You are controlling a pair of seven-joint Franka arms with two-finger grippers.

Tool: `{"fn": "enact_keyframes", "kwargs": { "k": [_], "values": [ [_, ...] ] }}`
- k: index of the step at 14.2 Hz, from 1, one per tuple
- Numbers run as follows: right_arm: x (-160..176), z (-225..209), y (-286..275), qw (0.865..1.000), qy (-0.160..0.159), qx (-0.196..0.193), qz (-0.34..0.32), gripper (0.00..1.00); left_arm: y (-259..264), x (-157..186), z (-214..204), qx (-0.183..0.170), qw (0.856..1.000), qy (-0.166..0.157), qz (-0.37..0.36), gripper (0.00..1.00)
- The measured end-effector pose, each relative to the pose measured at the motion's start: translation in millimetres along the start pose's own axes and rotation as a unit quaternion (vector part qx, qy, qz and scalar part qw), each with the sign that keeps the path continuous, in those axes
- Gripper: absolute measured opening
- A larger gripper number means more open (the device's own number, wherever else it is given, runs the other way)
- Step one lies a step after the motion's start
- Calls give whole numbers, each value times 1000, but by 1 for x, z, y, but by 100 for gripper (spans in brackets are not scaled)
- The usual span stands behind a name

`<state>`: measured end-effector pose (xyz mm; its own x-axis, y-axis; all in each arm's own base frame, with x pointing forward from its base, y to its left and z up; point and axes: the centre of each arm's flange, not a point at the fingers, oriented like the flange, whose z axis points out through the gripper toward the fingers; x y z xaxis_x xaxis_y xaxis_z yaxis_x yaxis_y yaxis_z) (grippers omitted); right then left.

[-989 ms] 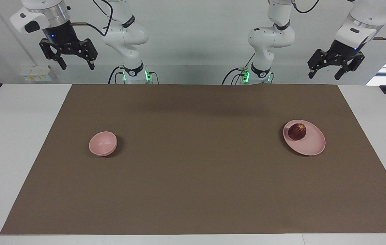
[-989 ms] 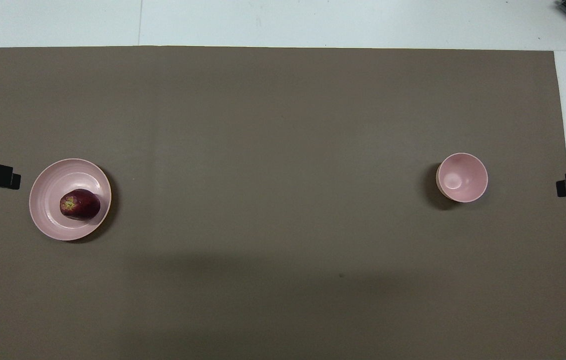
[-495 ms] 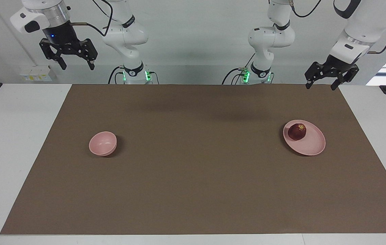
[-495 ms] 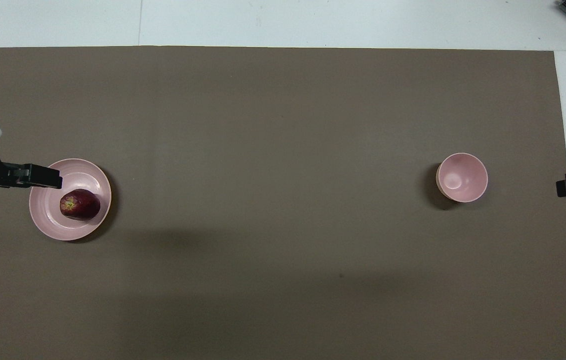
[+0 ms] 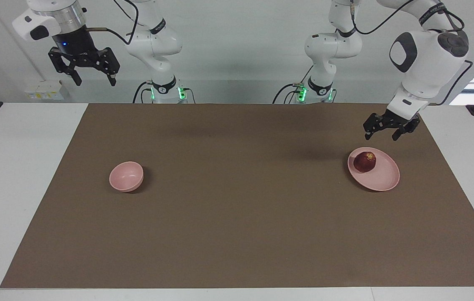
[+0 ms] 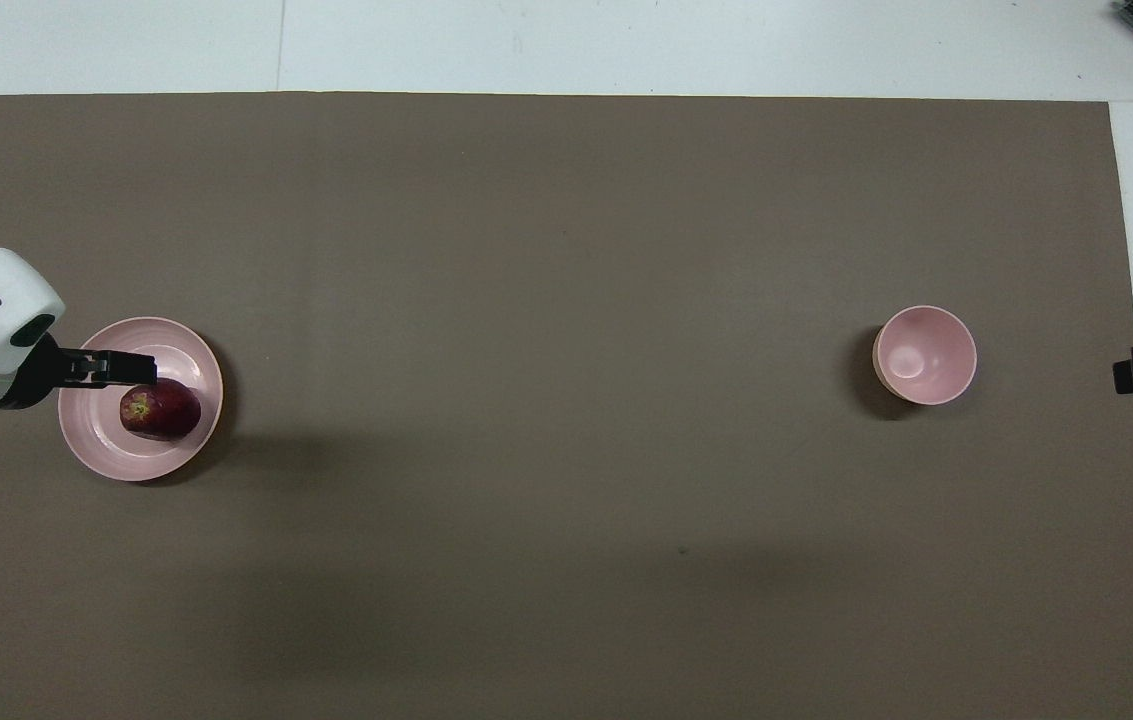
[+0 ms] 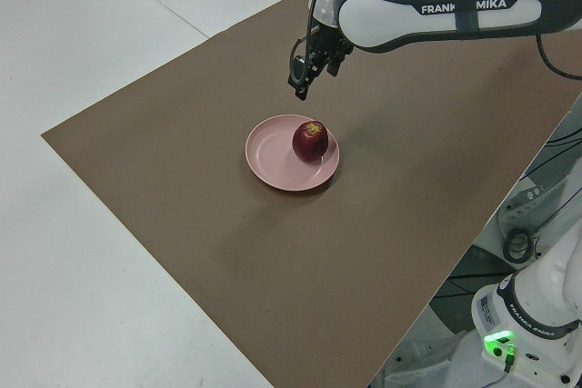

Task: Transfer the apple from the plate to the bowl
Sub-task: 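Reach the left gripper down over the red apple on the plate, then close the left gripper on the red apple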

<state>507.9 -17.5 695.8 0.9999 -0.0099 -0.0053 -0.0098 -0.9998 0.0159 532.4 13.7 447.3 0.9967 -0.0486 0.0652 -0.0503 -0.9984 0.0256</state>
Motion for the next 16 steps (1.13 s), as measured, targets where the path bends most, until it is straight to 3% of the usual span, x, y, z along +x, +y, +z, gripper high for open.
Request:
{"fn": "enact_keyframes", "kwargs": {
  "k": [8, 12, 16],
  "values": [
    [0, 0, 0, 1000, 0, 0, 0, 100, -8, -12, 76, 1, 1000, -23, 10, 91],
    [0, 0, 0, 1000, 0, 0, 0, 100, -14, -15, 90, 0, 999, -34, 33, 86],
    [0, 0, 0, 1000, 0, 0, 0, 100, -18, -12, 93, 2, 999, -22, 35, 75]
  ]
}}
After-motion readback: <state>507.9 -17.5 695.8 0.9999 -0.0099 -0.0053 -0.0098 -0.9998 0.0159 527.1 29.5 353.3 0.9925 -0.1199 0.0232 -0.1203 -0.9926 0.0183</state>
